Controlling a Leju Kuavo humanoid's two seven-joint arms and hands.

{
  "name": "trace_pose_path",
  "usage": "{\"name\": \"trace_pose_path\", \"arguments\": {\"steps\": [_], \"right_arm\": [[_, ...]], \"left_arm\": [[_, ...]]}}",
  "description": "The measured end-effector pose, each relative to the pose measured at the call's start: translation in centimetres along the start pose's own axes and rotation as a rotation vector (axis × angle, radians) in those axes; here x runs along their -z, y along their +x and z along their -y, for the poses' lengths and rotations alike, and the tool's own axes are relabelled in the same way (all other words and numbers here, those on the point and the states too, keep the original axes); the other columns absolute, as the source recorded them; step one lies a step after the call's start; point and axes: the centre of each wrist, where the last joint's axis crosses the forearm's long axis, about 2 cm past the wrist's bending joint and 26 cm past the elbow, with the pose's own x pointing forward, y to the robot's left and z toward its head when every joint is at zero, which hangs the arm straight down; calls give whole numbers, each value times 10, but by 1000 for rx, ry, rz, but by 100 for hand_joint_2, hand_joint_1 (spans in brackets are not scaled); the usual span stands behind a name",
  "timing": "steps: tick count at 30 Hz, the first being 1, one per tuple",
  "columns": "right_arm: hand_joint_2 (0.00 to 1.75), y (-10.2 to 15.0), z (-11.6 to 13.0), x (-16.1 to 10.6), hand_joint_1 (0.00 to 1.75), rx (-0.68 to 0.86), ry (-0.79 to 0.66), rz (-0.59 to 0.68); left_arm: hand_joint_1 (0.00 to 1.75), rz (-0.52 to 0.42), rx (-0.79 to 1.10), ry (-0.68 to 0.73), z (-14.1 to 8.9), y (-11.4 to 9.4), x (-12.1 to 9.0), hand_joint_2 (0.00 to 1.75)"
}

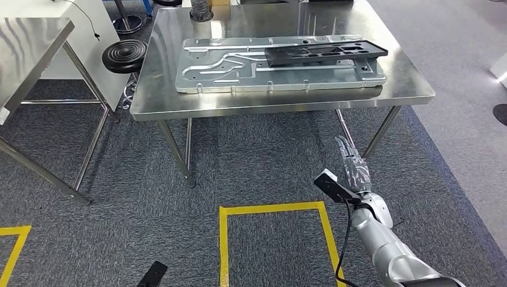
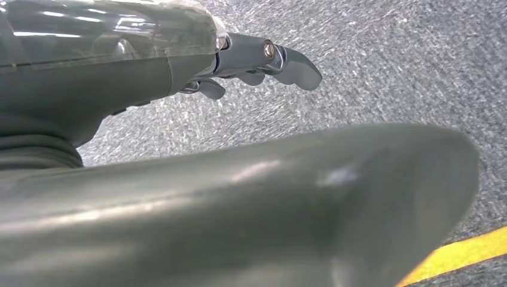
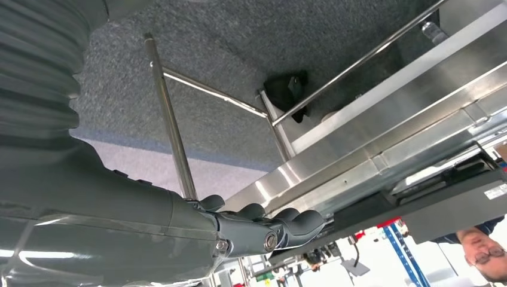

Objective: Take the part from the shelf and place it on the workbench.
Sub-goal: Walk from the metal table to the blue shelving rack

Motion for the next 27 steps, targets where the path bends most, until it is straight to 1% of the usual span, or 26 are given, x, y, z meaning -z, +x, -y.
{"name": "trace_pose_path", "arguments": {"steps": [5,9,12,17,27], "right_arm": [[175,2,-1,1,0,-2,0,6],[0,3,-2,1,0,-3,6,12],[0,4,-5,0,0,9,19,9],[0,6,-3,4,0,50,21,6],[0,14,-11,4,0,47,33,11]], "left_arm": [[0,0,0,0,0,-1,0,0],[0,2,0,0,0,0,0,0],[0,-1,0,-2,1,-1,-1,0],[0,-1,-4,-1,2,-1,-1,0],[0,-10,-5,-10,6,-6,-2,0]]}}
